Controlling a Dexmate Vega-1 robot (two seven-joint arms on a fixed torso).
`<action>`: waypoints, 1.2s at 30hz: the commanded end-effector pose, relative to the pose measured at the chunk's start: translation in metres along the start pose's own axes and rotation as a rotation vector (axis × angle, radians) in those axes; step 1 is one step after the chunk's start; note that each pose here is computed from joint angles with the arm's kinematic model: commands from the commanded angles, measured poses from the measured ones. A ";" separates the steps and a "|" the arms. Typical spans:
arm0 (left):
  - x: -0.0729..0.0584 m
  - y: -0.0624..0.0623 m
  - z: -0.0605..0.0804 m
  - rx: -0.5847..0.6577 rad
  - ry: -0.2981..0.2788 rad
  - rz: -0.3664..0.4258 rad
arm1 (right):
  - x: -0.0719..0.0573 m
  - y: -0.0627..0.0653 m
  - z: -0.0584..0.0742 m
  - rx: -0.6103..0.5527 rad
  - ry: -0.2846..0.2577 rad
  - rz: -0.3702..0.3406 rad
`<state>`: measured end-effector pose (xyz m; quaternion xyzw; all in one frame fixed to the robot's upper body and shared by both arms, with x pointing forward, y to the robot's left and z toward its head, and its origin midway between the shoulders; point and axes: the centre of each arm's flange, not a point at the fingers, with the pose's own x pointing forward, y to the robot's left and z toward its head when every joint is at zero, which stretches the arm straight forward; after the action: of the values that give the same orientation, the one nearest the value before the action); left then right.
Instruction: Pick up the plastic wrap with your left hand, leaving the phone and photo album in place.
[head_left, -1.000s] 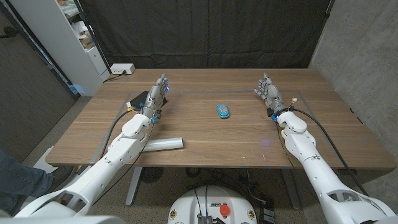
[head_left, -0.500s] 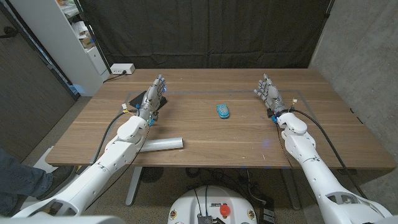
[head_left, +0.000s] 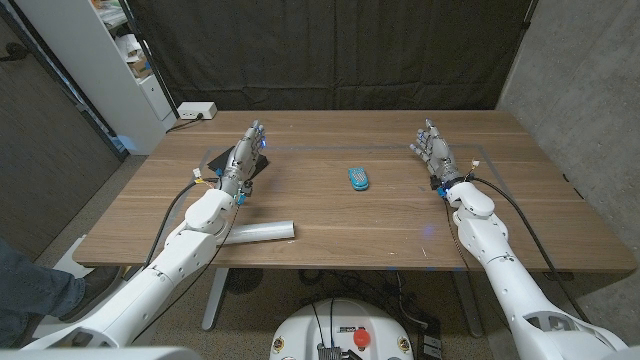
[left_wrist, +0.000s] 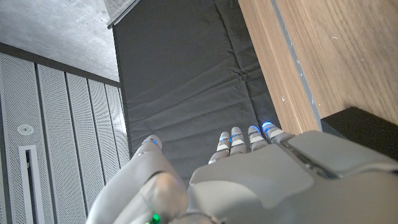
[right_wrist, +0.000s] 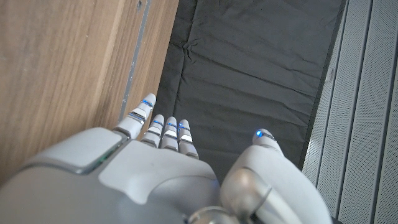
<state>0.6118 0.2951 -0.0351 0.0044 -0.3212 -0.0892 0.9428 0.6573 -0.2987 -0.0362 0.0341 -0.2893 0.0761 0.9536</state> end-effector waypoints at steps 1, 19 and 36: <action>-0.011 0.001 0.005 0.005 -0.029 -0.005 | 0.000 -0.003 0.000 0.005 -0.002 -0.009; -0.029 0.007 0.008 0.057 -0.039 0.002 | 0.003 0.001 0.000 0.015 -0.013 -0.008; -0.033 0.010 0.009 0.075 -0.057 -0.019 | 0.010 0.002 -0.003 0.014 -0.007 -0.018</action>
<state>0.5859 0.3095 -0.0458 0.0256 -0.3445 -0.0848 0.9346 0.6621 -0.2983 -0.0355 0.0445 -0.2913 0.0709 0.9530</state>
